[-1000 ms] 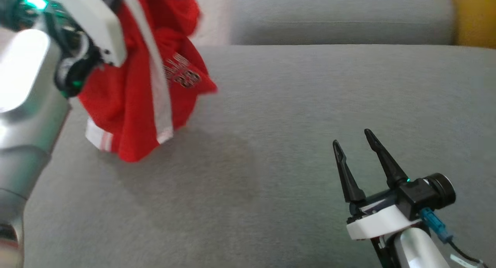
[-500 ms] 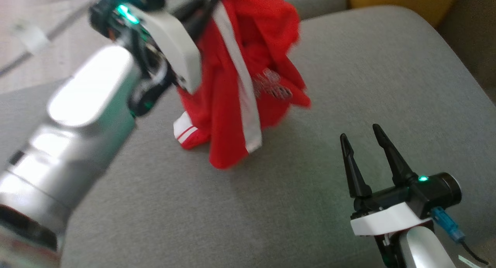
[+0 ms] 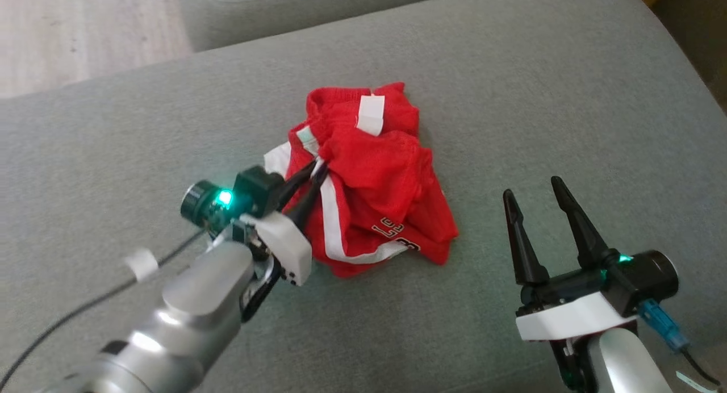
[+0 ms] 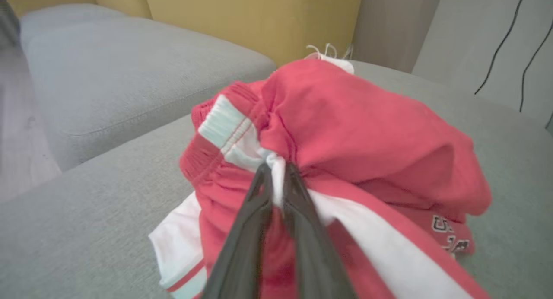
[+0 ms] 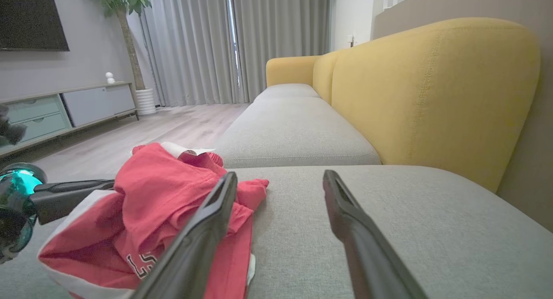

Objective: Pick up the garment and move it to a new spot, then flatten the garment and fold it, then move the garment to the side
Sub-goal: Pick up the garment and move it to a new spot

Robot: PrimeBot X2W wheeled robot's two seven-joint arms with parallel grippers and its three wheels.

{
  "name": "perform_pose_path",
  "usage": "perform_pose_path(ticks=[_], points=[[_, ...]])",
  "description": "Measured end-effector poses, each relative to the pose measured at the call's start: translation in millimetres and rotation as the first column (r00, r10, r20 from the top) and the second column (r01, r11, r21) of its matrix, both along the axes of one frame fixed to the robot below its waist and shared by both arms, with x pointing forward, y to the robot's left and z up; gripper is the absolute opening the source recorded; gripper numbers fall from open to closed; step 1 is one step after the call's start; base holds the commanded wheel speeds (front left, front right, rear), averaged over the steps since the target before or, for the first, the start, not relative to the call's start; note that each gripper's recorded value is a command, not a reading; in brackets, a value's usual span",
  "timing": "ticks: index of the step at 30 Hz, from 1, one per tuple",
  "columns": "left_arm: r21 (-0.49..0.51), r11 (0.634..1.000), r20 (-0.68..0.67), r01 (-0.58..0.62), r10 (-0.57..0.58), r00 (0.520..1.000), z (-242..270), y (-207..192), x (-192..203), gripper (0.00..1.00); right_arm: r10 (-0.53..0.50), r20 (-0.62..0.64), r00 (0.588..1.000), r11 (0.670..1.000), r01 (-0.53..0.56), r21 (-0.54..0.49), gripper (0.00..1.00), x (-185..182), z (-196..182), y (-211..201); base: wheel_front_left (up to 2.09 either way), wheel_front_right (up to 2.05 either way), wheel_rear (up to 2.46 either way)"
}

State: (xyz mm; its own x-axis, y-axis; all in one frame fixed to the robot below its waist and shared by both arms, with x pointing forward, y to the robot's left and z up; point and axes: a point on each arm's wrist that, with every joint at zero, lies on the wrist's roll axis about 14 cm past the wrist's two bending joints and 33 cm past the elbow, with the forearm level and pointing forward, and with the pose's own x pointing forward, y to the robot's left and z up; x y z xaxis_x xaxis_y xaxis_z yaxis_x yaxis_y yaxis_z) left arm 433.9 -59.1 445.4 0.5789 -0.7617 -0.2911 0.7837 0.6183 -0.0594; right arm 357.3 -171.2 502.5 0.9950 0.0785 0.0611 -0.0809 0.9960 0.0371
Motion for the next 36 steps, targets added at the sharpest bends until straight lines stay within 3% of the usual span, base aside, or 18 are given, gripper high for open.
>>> perform_pose_path(ticks=[1,5,12,18,25,31,36], points=[[-0.010,1.000,0.014,-0.021,0.021,1.000,0,3,0,1.00,0.004,0.003,1.000,1.000,-0.004,0.002,1.00,1,1,2,0.00,0.00,0.00],[-0.080,0.984,0.059,-0.161,0.166,0.984,16,18,3,1.00,0.023,0.016,1.000,1.000,-0.024,0.007,1.00,1,4,7,0.00,0.00,0.00],[-0.288,0.913,0.153,-0.290,0.342,0.927,71,44,-27,1.00,0.050,0.029,0.998,0.999,-0.050,0.004,1.00,-4,8,16,0.00,0.00,0.00],[-0.311,0.871,0.156,-0.381,0.442,0.883,64,75,-79,1.00,0.050,0.016,0.999,0.999,-0.051,0.010,1.00,-15,3,17,0.00,0.00,0.00],[-0.295,0.914,0.252,-0.279,0.356,0.900,74,57,-99,1.00,0.022,-0.004,1.000,1.000,-0.021,0.014,1.00,-25,-4,9,0.00,0.00,0.00],[-0.219,0.968,0.213,-0.120,0.168,0.963,43,21,-109,1.00,-0.048,-0.014,0.999,0.999,0.048,0.013,1.00,-35,-6,-11,0.00,0.00,0.00],[-0.149,0.989,0.251,0.017,0.021,0.968,41,-18,-75,1.00,-0.095,-0.057,0.994,0.995,0.096,0.018,1.00,-37,-17,-24,0.00,0.00,0.00]])
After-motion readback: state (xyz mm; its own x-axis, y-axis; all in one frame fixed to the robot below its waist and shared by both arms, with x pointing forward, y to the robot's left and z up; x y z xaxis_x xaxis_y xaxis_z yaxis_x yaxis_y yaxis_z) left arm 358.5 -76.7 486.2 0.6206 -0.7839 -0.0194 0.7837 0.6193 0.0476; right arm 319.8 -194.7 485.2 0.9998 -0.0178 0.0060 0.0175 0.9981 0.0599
